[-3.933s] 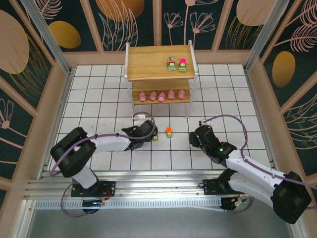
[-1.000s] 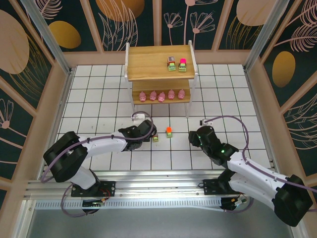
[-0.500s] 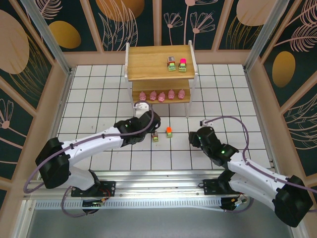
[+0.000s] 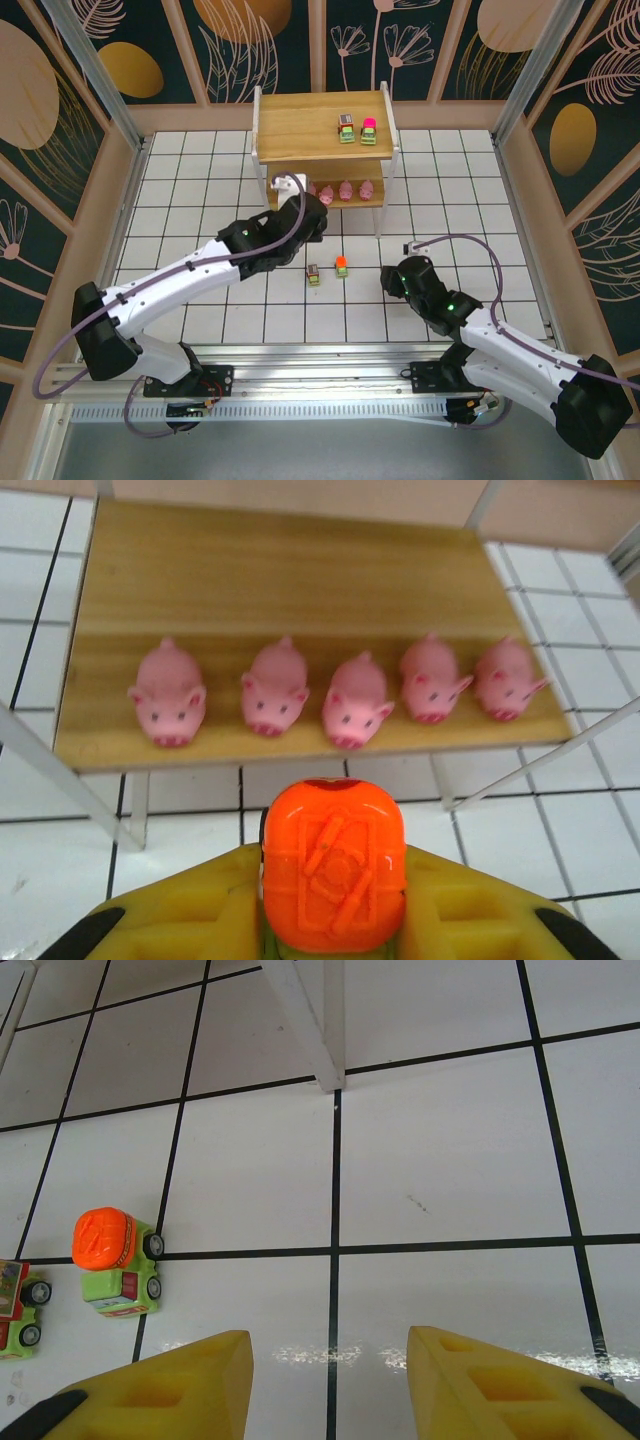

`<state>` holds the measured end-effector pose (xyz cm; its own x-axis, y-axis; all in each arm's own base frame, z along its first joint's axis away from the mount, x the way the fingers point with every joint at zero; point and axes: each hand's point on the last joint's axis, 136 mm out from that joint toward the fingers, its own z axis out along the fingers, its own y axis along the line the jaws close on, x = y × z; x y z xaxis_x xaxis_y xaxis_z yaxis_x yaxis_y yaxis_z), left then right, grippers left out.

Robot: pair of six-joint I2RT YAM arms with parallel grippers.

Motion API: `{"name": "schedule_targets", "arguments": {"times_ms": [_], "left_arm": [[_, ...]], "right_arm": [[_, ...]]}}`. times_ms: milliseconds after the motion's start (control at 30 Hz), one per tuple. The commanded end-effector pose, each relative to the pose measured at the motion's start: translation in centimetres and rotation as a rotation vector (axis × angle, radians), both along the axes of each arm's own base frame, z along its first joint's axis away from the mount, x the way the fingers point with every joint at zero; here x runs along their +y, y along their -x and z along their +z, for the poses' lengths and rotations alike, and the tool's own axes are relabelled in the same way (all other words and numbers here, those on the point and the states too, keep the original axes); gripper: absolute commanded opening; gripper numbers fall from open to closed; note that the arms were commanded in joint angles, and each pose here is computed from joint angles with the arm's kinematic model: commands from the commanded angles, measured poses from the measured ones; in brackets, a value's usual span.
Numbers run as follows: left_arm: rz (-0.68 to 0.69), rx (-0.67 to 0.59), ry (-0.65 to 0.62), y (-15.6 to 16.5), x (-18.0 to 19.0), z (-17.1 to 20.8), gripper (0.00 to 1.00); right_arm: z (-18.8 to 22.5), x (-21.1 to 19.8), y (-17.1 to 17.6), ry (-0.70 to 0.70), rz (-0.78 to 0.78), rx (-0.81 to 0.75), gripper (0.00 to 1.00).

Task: Place and organize the plastic toys onto the shelf

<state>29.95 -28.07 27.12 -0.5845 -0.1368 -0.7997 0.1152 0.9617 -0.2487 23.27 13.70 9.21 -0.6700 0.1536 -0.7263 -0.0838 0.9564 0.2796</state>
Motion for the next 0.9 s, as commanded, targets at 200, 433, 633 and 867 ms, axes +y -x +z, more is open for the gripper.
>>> {"name": "schedule_targets", "arguments": {"times_ms": [200,433,633,867], "left_arm": [[-0.063,-0.085,-0.016,-1.2,-2.1,5.8,0.30],[-0.088,-0.148,-0.013,-2.7,-4.0,9.8,0.30],[-0.084,-0.178,0.009,-5.1,-3.8,12.6,0.30],[-0.070,-0.173,-0.016,-8.4,-3.5,13.1,0.31]], "right_arm": [[0.2,-0.1,-0.1,-0.007,-0.013,-0.020,0.45],[0.1,-0.1,-0.1,-0.007,-0.012,-0.019,0.45],[0.1,0.0,-0.1,-0.006,-0.010,-0.018,0.45],[0.1,-0.1,-0.1,-0.004,-0.013,-0.019,0.45]]}}
